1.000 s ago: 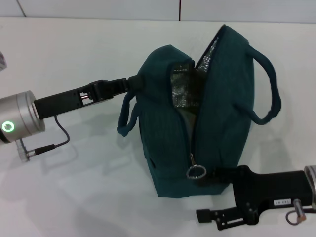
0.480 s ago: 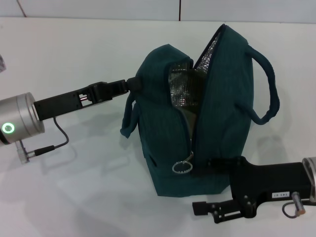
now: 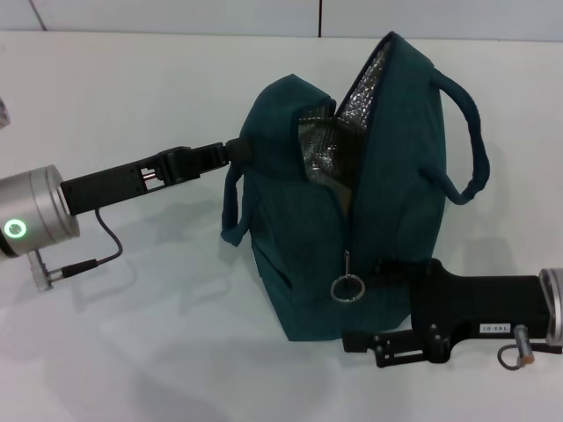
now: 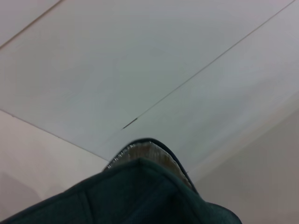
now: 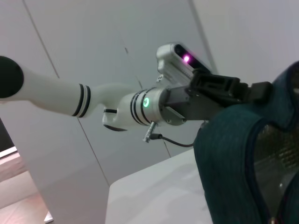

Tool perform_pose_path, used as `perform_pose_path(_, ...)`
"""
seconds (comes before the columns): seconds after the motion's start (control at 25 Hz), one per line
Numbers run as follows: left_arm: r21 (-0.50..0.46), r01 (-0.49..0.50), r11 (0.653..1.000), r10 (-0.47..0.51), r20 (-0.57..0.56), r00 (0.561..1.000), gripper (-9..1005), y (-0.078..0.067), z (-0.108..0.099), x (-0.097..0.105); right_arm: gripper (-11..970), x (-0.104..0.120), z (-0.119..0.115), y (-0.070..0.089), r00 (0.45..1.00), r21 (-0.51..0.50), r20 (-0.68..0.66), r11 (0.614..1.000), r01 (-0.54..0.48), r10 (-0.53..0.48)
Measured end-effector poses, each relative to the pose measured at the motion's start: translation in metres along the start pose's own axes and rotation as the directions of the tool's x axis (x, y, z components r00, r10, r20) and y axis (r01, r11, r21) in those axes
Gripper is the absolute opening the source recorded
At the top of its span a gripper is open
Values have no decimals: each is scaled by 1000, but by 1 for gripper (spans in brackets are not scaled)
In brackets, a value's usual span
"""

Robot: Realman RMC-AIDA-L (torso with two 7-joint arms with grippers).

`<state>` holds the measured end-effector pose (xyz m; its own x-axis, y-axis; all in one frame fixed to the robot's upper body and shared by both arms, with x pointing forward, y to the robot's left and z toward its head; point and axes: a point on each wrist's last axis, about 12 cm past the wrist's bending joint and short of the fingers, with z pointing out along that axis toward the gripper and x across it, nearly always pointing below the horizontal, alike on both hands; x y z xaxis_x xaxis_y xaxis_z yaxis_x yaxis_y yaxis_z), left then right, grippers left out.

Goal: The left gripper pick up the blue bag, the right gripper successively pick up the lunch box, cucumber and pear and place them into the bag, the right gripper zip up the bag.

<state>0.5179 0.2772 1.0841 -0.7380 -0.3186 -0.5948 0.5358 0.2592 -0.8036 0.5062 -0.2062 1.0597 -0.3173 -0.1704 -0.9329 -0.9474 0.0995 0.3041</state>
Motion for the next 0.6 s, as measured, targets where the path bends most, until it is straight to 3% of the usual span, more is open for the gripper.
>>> perform_pose_path(0.32, -1, -1, 1000, 1, 0, 1000, 68, 0, 0, 0, 834, -1, 3, 1, 1000, -17, -13, 1000, 10, -10)
perform_pose_path(0.52, -3, -3, 1000, 3, 0, 1000, 68, 0, 0, 0, 624, 0, 3, -1, 1000, -3, -15, 1000, 10, -10)
perform_pose_path(0.6, -4, -3, 1000, 3, 2, 1000, 68, 0, 0, -1, 582, 0, 2, -2, 1000, 4, -13, 1000, 9, -9)
